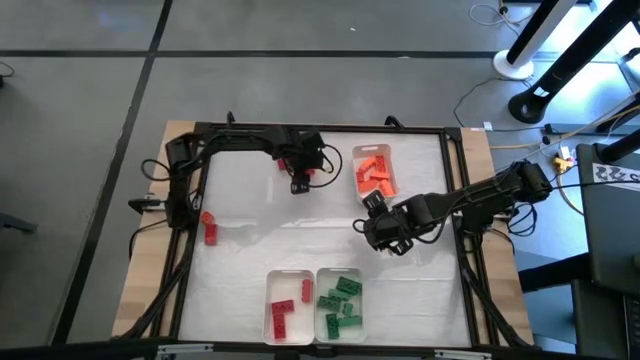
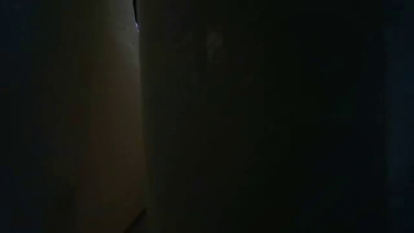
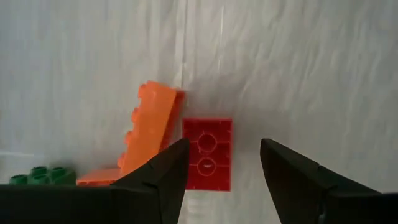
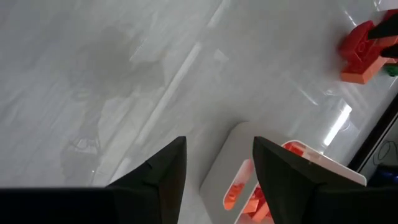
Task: Sort blocks
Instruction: Put the red game piece into the bottom left white bin
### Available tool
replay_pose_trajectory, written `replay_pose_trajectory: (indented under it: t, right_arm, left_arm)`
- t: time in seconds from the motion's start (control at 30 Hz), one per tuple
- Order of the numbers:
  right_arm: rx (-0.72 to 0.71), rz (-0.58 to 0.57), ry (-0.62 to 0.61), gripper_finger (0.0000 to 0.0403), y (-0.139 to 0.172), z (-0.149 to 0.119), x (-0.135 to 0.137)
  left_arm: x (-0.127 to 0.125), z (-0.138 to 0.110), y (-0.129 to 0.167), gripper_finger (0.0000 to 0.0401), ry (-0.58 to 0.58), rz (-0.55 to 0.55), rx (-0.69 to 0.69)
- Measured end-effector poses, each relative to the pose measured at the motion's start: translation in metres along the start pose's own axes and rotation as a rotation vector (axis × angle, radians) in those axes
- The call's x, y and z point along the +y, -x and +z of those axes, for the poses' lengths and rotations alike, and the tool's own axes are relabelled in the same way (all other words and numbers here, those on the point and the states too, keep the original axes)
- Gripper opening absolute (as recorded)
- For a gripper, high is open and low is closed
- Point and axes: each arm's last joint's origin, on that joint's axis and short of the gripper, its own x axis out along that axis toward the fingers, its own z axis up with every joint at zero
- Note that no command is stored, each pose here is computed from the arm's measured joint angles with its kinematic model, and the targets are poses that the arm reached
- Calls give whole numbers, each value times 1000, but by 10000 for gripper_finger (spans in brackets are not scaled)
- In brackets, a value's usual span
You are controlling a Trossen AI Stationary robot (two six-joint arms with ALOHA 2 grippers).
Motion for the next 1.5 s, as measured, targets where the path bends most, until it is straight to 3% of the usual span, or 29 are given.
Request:
replay_pose_trajectory:
  t: [0.6, 0.8, 1.03, 1.33, 1.5]
  right_arm:
    - [-5, -2, 0, 186, 0, 0, 0]
    - [-4, -2, 0, 186, 0, 0, 0]
    - [-4, -2, 0, 186, 0, 0, 0]
    - [-4, -2, 2, 186, 0, 0, 0]
    - [-6, -3, 21, 186, 0, 1, 0]
  left_arm:
    - [2, -3, -37, 186, -52, 56, 106]
    - [3, 0, -38, 154, -50, 71, 78]
    - [3, -1, -38, 69, -53, 63, 86]
    - [1, -2, -31, 68, -49, 54, 91]
    - [-1, -5, -14, 68, -23, 33, 86]
